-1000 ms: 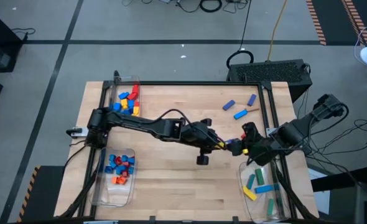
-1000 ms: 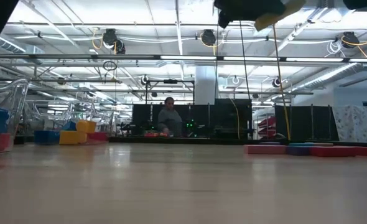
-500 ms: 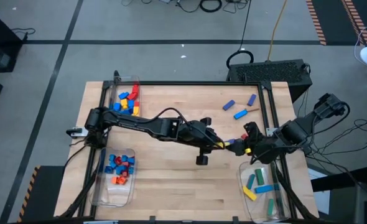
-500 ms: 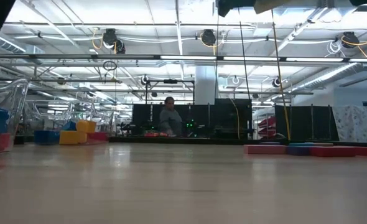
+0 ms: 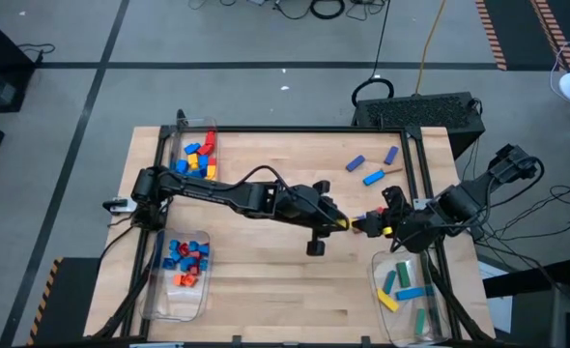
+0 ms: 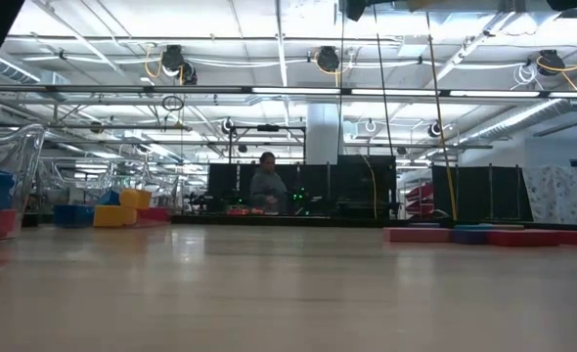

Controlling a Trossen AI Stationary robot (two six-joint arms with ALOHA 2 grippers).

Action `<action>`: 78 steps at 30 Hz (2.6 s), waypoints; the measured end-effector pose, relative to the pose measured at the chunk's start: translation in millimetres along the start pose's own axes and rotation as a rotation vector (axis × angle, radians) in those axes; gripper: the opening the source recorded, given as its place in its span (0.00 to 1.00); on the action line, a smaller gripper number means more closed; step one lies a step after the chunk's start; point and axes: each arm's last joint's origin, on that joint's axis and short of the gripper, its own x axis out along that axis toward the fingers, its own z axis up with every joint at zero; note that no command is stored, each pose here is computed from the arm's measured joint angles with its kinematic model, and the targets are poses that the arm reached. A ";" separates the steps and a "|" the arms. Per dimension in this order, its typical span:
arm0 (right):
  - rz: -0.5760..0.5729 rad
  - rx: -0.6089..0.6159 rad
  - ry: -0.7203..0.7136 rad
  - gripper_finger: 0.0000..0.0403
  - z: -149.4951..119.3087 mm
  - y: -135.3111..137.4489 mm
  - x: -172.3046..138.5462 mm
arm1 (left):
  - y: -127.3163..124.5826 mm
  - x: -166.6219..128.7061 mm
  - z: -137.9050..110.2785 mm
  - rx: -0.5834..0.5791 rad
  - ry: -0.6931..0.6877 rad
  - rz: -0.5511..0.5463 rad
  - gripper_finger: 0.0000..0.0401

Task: Sort blocks by size
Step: Put the yellow rectangular block into the bottom right transparent bin, then put the pink rectangular block into the bottom right transparent bin

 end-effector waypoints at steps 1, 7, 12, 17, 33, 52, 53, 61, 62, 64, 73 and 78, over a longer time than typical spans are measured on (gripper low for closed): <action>0.004 -0.001 0.001 0.35 0.1 0.5 0.1 | 0.1 0.0 0.7 0.000 -0.007 0.001 0.26; 0.018 -0.009 0.004 0.29 -0.3 2.1 0.2 | 0.2 -0.1 3.7 -0.001 -0.039 -0.001 0.26; 0.039 -0.025 0.011 0.11 -0.4 4.3 -0.3 | 0.2 0.0 3.7 0.004 -0.039 0.005 0.26; 0.022 -0.066 0.033 0.08 0.1 2.2 -1.5 | 0.5 0.2 2.3 -0.001 -0.025 0.023 0.30; -0.391 -0.166 0.663 0.08 -11.9 -34.7 -22.8 | 28.7 39.9 -58.1 -0.050 0.272 -0.034 0.73; -0.821 -0.411 0.877 0.23 -66.5 -49.9 34.8 | 39.8 94.5 -123.3 -0.058 0.397 0.030 0.69; -0.833 -0.409 0.873 0.27 -67.5 -50.5 36.4 | 41.3 98.7 -126.9 -0.060 0.387 0.032 0.69; -0.880 -0.340 0.835 0.48 -69.1 -51.3 37.7 | 49.4 115.6 -158.1 -0.079 0.452 0.038 0.69; -0.877 -0.337 0.834 0.49 -69.8 -51.3 36.8 | 50.8 117.0 -158.6 -0.081 0.443 0.042 0.69; -0.869 -0.324 0.832 0.50 -70.9 -50.7 36.4 | 51.9 117.2 -162.9 -0.099 0.467 0.046 0.69; -0.809 -0.299 0.831 0.44 -77.0 -47.1 38.1 | 58.0 118.2 -167.5 -0.144 0.477 0.064 0.48; -0.768 -0.278 0.740 0.38 -79.1 -45.5 38.2 | 63.4 117.1 -169.1 -0.156 0.486 0.073 0.26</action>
